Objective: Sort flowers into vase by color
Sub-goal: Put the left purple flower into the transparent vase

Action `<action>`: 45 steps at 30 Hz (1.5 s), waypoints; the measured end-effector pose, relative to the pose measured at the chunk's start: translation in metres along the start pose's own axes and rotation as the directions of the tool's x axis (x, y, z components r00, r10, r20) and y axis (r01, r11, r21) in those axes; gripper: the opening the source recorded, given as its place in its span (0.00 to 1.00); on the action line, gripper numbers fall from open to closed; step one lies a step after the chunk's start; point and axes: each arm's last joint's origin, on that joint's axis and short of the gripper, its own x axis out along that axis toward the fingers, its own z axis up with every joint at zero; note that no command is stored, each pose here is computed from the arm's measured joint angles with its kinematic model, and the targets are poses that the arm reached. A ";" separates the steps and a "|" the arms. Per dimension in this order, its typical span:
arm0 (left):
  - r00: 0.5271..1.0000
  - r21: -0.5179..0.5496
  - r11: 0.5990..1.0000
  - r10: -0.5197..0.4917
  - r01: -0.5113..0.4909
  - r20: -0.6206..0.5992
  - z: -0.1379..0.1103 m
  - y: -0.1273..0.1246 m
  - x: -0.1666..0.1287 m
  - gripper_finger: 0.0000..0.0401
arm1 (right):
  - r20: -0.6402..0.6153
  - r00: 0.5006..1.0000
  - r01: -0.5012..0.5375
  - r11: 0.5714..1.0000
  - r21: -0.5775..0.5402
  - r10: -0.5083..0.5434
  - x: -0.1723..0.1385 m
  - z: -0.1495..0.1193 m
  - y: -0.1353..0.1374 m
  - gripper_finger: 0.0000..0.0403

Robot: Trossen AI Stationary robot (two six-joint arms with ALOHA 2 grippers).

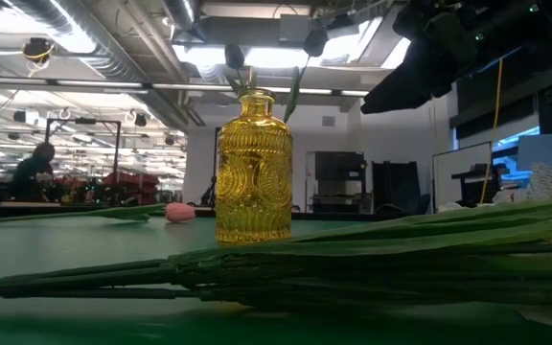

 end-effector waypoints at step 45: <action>0.891 -0.133 0.964 0.265 -0.231 0.369 -0.097 0.176 0.074 0.00 | 0.042 0.999 0.003 0.999 0.041 -0.005 0.000 0.004 0.000 0.59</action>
